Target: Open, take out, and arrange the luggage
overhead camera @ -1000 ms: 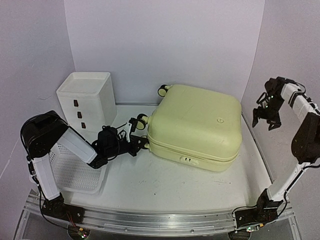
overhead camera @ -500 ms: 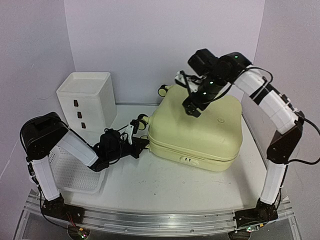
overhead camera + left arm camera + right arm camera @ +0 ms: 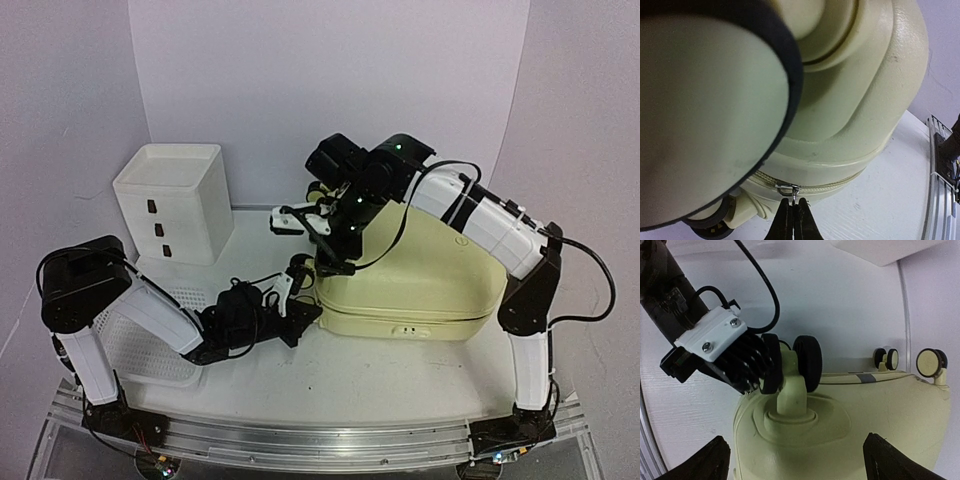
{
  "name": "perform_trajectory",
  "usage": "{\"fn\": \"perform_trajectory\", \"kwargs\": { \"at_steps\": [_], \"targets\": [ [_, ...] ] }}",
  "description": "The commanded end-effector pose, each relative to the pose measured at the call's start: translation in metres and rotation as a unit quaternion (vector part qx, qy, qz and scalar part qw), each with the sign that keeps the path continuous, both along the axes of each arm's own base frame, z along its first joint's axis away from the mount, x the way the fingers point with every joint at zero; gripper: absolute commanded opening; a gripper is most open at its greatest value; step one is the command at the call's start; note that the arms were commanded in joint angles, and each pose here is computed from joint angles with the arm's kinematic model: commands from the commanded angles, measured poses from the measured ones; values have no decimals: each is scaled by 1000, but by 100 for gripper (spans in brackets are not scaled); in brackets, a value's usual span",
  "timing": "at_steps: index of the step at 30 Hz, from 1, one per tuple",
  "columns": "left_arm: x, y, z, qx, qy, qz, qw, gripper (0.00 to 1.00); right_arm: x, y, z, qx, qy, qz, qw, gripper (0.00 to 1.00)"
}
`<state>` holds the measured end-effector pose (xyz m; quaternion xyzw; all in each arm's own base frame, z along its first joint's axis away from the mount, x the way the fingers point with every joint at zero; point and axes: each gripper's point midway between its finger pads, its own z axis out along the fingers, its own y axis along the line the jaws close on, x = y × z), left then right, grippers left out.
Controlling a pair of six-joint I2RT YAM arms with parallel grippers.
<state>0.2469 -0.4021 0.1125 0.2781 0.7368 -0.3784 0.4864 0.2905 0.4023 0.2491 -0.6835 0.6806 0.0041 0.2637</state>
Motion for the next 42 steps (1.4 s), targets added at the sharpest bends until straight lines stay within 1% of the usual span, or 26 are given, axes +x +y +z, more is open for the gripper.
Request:
{"fn": "perform_trajectory", "kwargs": {
  "at_steps": [1,6,8,11,14,17,19,23,25,26,28,29,33,35,38,42],
  "targets": [
    [-32,-33,45,-60,-28,-55,996,0,-18,9,7,23,7,92,995,94],
    [-34,-28,42,-50,-38,-51,997,0,-30,10,-13,11,41,120,992,93],
    [-35,-24,41,-43,-47,-50,997,0,-32,9,-22,2,56,120,991,93],
    [-37,-19,41,-33,-62,-54,996,0,-33,14,-30,10,84,112,990,96],
    [-38,-18,40,-26,-73,-56,995,0,-20,20,-35,18,89,79,993,98],
    [-38,-19,38,-23,-74,-57,995,0,-2,22,-45,16,88,39,995,98],
    [-38,-19,38,-23,-74,-57,995,0,6,23,-53,7,83,28,996,98],
    [-38,-18,36,-20,-76,-58,995,0,14,27,-58,13,90,8,996,97],
    [-39,-16,36,-19,-78,-58,995,0,16,26,-60,22,106,4,994,92],
    [-39,-16,36,-18,-79,-58,995,0,16,25,-62,26,114,1,993,88],
    [-34,-12,34,-13,-81,-42,996,0,17,23,-66,26,126,-4,992,71],
    [-33,-11,34,-11,-83,-39,996,0,18,21,-69,27,131,-9,991,67],
    [-33,-7,31,0,-95,-36,995,0,10,15,-71,36,167,-7,985,58],
    [-31,-5,29,8,-102,-31,994,0,3,13,-72,38,180,3,983,52],
    [-21,3,23,19,-105,-18,994,0,-1,9,-72,37,188,6,981,44],
    [-6,12,18,22,-96,-9,995,0,-7,6,-72,38,204,8,978,37]
  ]
}}
